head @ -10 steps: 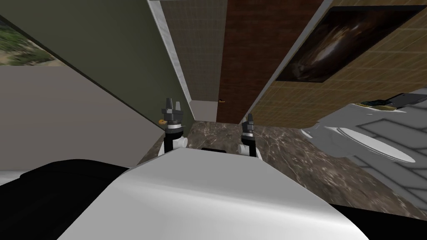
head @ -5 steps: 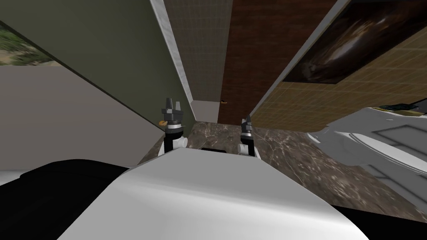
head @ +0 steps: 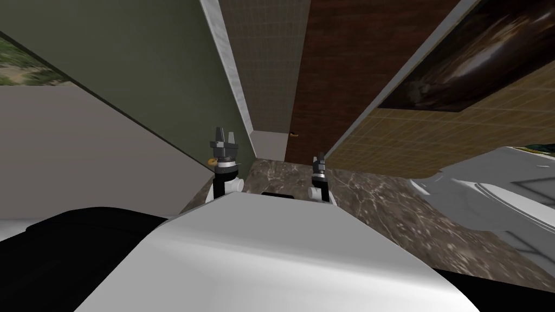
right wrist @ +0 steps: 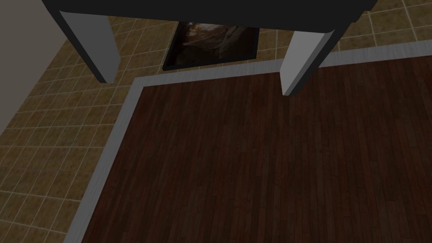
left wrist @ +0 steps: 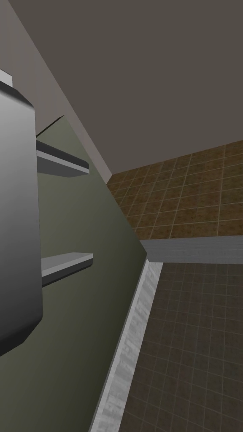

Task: Pull the door open

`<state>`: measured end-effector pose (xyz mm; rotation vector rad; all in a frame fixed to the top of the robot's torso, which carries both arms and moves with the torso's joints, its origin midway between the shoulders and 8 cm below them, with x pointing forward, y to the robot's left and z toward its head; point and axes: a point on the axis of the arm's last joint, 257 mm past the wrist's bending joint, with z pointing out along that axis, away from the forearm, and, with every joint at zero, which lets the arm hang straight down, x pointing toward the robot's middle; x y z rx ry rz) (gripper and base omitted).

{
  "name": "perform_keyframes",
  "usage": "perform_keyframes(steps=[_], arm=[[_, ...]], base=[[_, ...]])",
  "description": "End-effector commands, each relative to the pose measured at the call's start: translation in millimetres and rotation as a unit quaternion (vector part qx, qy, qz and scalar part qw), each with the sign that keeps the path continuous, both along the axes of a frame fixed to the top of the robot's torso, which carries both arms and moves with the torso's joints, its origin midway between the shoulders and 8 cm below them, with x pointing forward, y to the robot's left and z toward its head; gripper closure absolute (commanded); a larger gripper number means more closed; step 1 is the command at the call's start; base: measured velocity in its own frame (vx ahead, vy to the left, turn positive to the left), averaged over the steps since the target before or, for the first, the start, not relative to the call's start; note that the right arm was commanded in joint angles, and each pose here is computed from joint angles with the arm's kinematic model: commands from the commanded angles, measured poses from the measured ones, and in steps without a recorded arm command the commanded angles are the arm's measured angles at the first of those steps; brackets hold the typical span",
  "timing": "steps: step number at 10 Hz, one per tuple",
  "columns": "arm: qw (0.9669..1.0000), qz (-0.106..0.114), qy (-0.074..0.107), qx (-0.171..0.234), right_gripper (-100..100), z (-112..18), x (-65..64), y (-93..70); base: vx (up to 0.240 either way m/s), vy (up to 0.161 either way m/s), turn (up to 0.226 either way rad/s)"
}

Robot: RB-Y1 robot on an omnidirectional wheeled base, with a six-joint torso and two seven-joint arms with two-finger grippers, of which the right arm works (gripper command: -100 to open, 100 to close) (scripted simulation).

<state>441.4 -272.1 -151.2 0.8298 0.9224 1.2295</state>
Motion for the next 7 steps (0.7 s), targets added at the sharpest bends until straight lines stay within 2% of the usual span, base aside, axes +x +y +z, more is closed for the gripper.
perform_keyframes(steps=[1, 7], arm=[[1.0, -0.001, 0.008, 0.005, -100, -11.2, 3.6, -3.3], [0.9989, -0.01, 0.039, 0.022, -100, -52.9, 15.9, -19.6]], base=[[0.099, 0.016, 0.075], [0.103, 0.013, 0.078]])
